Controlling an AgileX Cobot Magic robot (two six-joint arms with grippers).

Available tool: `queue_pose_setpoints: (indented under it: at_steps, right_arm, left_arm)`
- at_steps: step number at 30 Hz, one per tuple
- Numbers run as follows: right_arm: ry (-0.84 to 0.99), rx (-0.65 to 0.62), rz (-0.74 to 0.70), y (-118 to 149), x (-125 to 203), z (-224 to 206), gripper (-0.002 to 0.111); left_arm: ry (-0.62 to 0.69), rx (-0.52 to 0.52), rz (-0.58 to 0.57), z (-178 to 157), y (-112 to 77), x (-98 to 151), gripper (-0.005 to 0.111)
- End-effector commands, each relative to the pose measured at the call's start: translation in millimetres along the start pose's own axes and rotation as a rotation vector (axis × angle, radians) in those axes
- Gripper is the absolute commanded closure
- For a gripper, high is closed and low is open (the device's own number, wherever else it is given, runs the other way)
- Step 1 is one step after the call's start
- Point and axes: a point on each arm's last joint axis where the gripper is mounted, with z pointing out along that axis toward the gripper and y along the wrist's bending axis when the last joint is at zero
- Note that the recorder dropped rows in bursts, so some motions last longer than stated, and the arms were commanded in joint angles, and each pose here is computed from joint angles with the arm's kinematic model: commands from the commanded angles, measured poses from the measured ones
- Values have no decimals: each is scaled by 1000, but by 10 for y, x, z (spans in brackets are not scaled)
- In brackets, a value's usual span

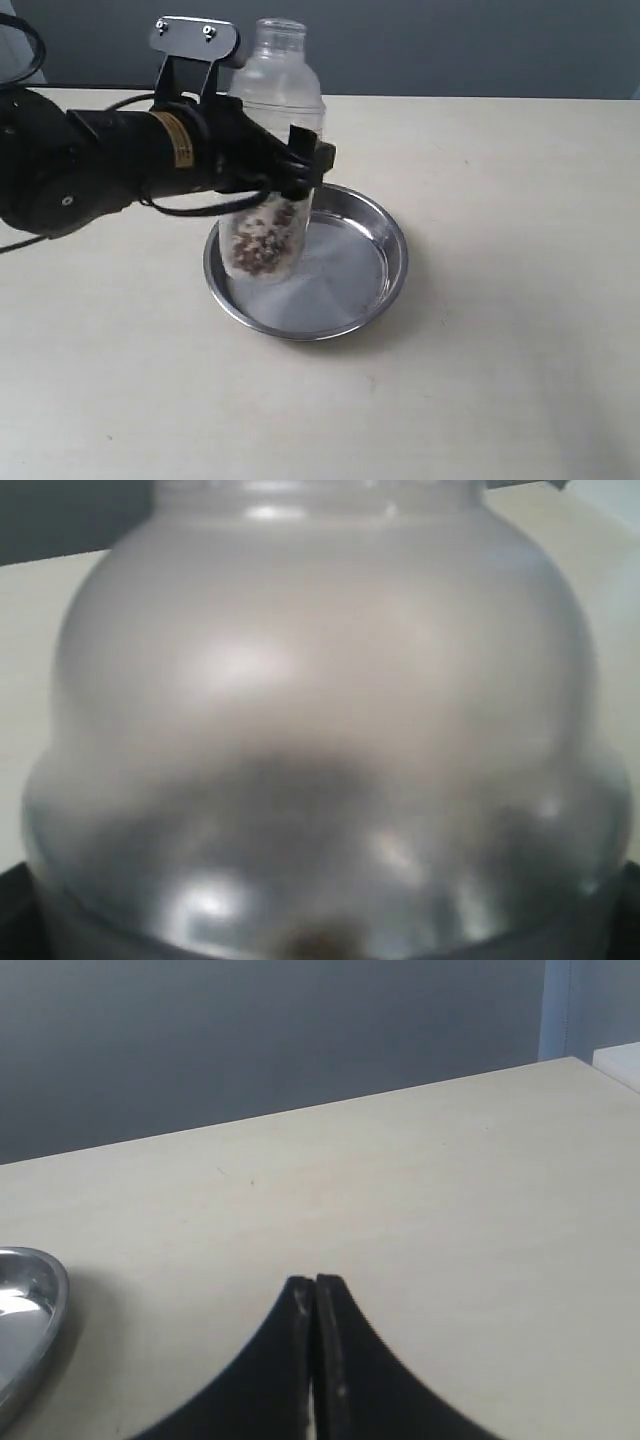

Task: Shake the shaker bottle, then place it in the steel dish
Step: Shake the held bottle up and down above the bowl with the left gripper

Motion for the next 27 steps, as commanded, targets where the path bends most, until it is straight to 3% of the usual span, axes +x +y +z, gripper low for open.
queue_pose_setpoints:
  at_steps: [1,3,4,5,7,10,11,12,13,15,17,19,21,22,24,26,27]
  right_arm:
    - [-13,5,-7,-4,-7,-3,109]
    - [-13,5,-7,-4,-7,-3,109]
    - [-13,5,-7,-4,-7,-3,109]
    - [-13,5,-7,-4,-7,-3,109]
    - [-13,5,-7,-4,-7,-3,109]
    - [-17,6,-8,-4,-11,-3,109]
    - [-17,6,-8,-4,-11,-3,109]
    - [-17,6,-8,-4,-11,-3,109]
    - [-17,6,-8,-4,-11,-3,109]
    - [-17,6,-8,-4,-11,-3,109]
    - [-17,6,-8,-4,-11,-3,109]
    - [-17,6,-8,-4,-11,-3,109]
    - [-16,4,-9,-3,-11,-3,109]
    - [-16,4,-9,-3,-11,-3,109]
    - [-16,4,-9,-3,-11,-3,109]
    - [-16,4,-9,-3,-11,-3,109]
    - [-16,4,-9,-3,-11,-3,109]
  left_arm:
    - [-25,138,322,-132,-403,4,106]
    - [-20,3,-37,-29,3,-44,106]
    - [-20,-39,-152,-1,132,-26,106]
    - [-10,-52,-192,19,175,40,106]
    - [-22,-11,-139,34,86,97,106]
    - [-303,154,-50,-211,-224,-429,106]
    - [-403,205,56,-429,-376,-703,106]
    - [-414,204,130,-523,-430,-786,106]
    - [-382,185,154,-529,-430,-770,106]
    - [-150,104,126,-213,-279,-326,106]
    - [-27,65,-12,36,-161,29,106]
    - [-189,155,17,-100,-327,-242,106]
    - [-448,261,179,-489,-565,-771,106]
    - [-514,247,264,-654,-618,-987,106]
    - [-378,154,254,-565,-530,-933,106]
    - [-90,67,204,-145,-313,-358,106]
    - [-6,56,155,31,-247,-94,106]
